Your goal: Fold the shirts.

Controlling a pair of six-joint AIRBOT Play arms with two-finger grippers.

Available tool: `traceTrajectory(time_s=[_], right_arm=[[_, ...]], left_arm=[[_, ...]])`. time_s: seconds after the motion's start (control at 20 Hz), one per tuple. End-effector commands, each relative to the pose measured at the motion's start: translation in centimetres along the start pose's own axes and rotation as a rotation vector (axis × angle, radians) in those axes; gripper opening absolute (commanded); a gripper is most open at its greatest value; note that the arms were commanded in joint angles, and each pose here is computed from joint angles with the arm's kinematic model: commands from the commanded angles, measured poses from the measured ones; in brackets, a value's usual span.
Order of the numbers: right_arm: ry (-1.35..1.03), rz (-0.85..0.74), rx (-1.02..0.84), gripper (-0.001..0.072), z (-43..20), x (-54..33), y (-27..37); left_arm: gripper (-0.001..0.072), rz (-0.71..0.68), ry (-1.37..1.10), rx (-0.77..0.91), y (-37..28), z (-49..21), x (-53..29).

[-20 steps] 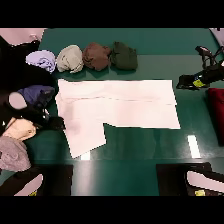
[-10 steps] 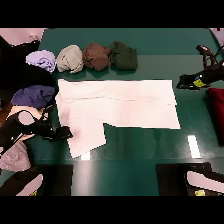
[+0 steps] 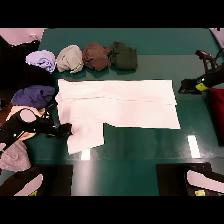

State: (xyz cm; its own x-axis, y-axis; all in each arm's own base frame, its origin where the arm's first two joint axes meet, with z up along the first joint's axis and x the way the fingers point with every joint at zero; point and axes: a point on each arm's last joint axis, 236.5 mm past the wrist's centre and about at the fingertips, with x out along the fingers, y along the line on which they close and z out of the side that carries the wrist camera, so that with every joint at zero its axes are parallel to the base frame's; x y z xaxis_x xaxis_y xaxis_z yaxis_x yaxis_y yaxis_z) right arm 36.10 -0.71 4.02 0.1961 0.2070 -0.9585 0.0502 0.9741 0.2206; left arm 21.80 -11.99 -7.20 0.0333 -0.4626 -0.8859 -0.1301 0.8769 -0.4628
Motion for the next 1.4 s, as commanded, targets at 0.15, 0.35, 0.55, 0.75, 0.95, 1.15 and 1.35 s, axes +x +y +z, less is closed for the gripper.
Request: traceTrajectory(time_s=[0.15,0.35,0.55,0.75,0.95,1.15,1.35], right_arm=[[0.254,0.031,0.225,0.0511,-10.4,4.7,-6.2],[0.341,0.087,0.282,0.0510,-13.9,8.4,-6.7],[0.307,0.140,0.275,0.0448,-13.2,10.2,-5.0],[0.290,0.128,0.222,0.0428,-12.6,10.6,-4.0],[0.326,0.142,0.145,0.0022,-13.2,10.4,-2.6],[0.300,0.128,0.140,0.0019,-14.0,6.6,-2.8],[0.164,0.094,0.208,0.0019,-13.8,2.3,-4.1]], left_arm=[[0.0022,-0.042,-0.050,0.135,-3.2,2.5,-3.5],[0.0022,-0.042,-0.062,0.148,-3.4,2.8,-3.9],[0.0023,-0.043,-0.060,0.148,-3.4,2.8,-3.9],[0.0023,-0.043,-0.059,0.148,-3.4,2.8,-3.9],[0.0022,-0.045,-0.035,0.158,-3.4,2.2,-3.9],[0.0021,-0.061,-0.079,0.191,-4.7,0.8,-6.3],[0.0021,-0.156,-0.101,0.218,-7.7,-2.0,-9.1]])
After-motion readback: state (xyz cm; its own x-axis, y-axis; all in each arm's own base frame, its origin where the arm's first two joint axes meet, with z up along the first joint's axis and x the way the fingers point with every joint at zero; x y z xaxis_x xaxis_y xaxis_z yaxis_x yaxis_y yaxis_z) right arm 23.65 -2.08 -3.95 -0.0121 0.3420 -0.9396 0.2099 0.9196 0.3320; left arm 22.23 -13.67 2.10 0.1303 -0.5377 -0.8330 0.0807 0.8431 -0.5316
